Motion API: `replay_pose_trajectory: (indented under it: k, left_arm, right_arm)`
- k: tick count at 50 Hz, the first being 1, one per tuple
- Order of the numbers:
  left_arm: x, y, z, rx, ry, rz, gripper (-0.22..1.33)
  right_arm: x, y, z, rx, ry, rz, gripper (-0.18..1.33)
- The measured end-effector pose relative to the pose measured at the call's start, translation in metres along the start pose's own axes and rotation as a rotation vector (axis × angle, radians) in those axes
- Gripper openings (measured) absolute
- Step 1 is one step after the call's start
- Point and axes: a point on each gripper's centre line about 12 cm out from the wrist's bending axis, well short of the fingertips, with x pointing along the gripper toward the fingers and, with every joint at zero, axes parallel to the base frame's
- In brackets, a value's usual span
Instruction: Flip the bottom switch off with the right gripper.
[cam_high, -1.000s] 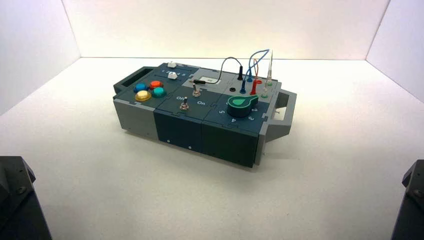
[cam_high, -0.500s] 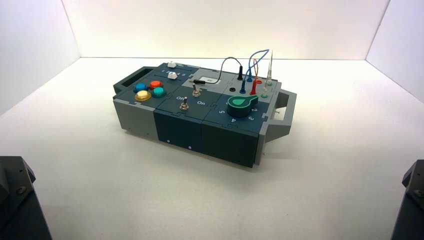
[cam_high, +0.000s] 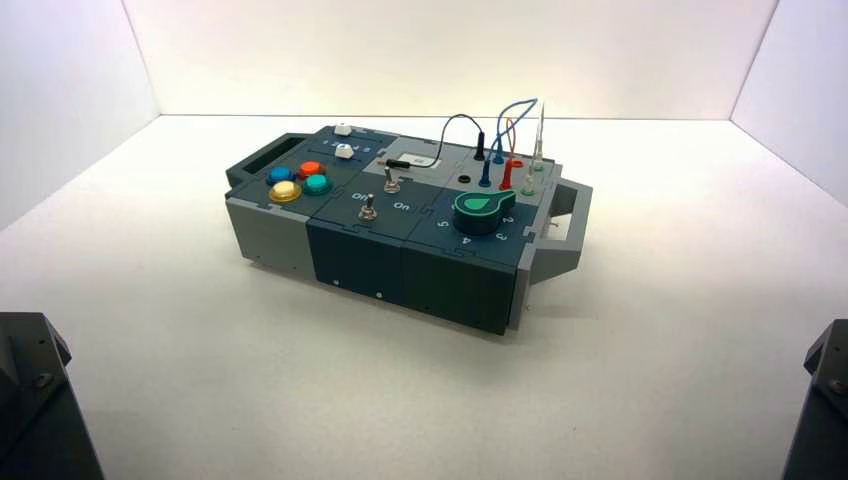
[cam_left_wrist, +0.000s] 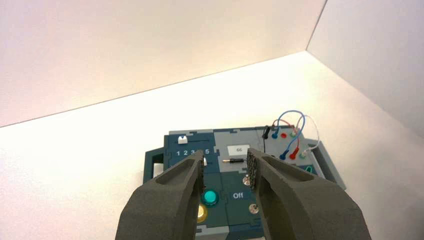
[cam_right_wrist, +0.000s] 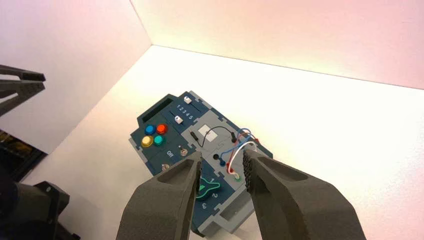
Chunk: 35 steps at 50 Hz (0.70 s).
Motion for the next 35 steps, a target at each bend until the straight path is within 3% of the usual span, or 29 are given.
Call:
replay_pose_trajectory:
  k: [19, 35]
  left_arm:
    - [0.013, 0.001, 0.015, 0.002, 0.037, 0.001, 0.94]
    - [0.027, 0.002, 0.020, 0.003, 0.081, 0.002, 0.94]
  right_arm:
    - [0.025, -0.004, 0.015, 0.019, 0.104, -0.010, 0.91]
    - [0.046, -0.014, 0.010, 0.004, 0.206, -0.044, 0.91]
